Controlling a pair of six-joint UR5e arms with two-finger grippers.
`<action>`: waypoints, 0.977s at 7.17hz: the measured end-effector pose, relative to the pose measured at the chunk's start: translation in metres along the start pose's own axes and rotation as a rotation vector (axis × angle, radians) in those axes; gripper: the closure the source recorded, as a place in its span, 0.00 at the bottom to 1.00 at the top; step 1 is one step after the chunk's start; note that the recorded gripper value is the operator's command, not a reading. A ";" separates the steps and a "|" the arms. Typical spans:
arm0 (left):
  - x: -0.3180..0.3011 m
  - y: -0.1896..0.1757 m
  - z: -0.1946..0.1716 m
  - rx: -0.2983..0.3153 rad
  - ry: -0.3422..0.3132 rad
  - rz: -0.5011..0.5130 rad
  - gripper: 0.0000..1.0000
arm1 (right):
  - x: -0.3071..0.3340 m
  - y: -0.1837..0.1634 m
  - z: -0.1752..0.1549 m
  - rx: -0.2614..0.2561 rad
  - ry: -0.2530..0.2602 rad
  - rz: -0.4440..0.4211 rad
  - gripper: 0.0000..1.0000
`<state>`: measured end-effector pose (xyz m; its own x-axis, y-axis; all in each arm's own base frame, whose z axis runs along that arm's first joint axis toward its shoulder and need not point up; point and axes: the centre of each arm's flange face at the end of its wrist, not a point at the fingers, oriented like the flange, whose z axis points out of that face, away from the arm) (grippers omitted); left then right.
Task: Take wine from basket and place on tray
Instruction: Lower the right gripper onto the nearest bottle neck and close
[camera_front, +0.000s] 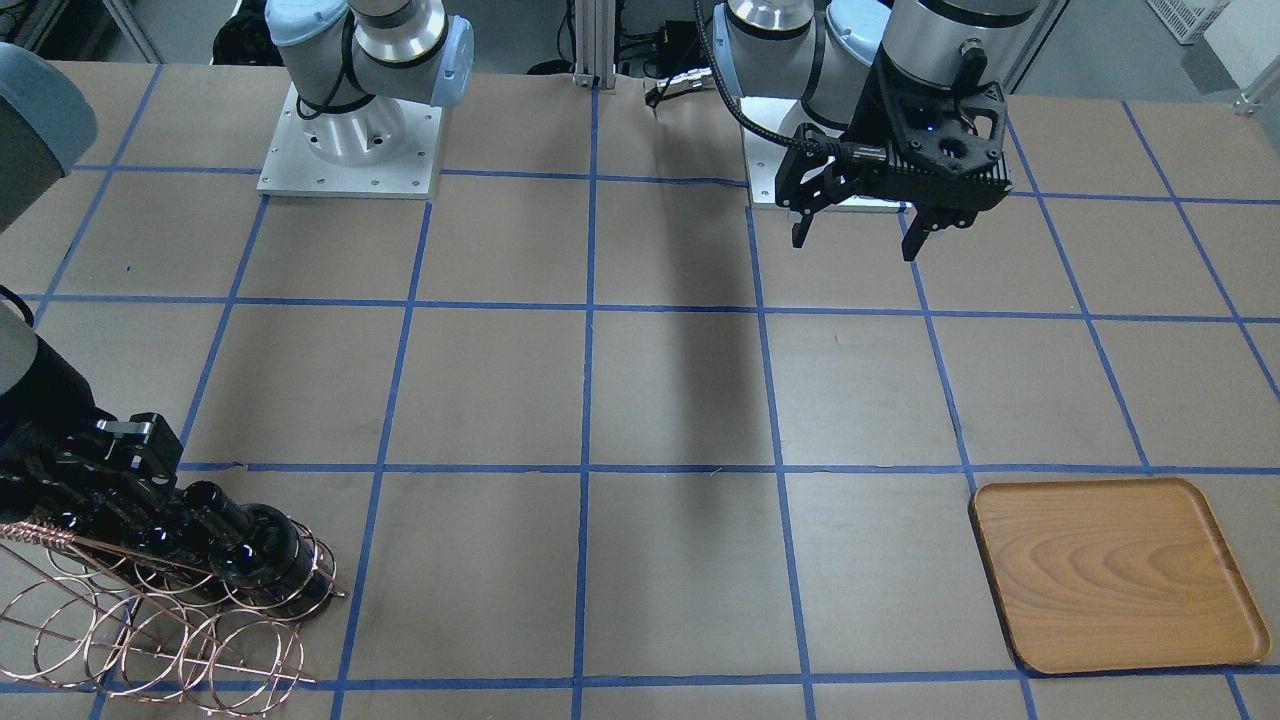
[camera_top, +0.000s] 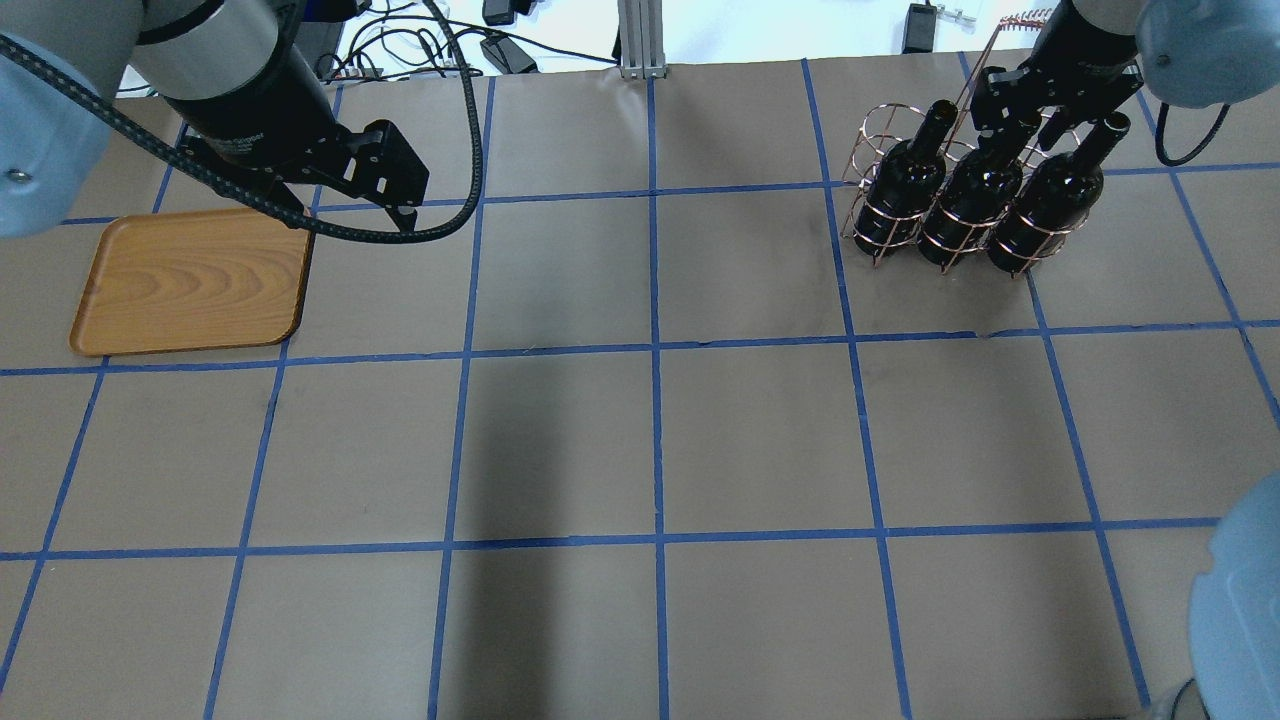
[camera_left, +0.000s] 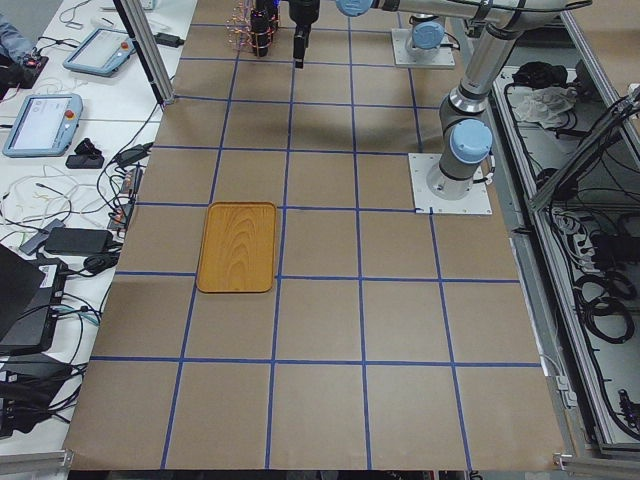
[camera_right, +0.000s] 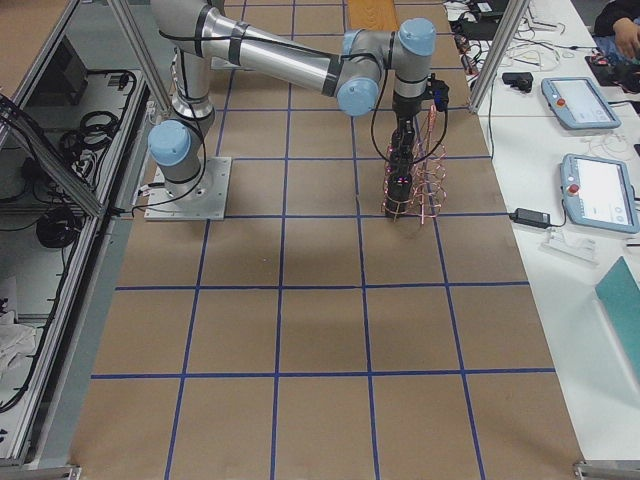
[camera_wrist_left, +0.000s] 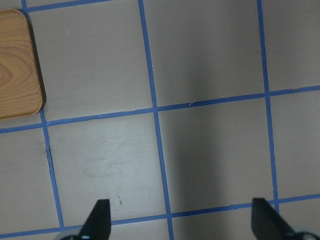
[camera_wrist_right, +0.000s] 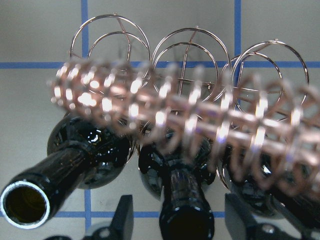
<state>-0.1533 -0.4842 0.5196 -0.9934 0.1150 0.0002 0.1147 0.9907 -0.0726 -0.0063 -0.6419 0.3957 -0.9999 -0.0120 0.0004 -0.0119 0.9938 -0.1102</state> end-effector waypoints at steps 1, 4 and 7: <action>0.000 0.000 0.000 0.000 0.000 0.000 0.00 | 0.000 -0.001 0.001 0.004 0.000 0.000 0.44; 0.000 0.000 0.000 0.001 0.000 0.001 0.00 | 0.000 -0.002 0.002 0.008 0.000 0.001 1.00; 0.000 0.001 -0.001 0.002 0.000 0.002 0.00 | 0.000 -0.001 -0.001 0.010 0.002 -0.009 1.00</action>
<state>-0.1533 -0.4835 0.5204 -0.9931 0.1171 -0.0001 0.1168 0.9904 -0.0742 -0.0066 -0.6432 0.3964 -0.9998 -0.0209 0.0030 -0.0211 0.9925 -0.1201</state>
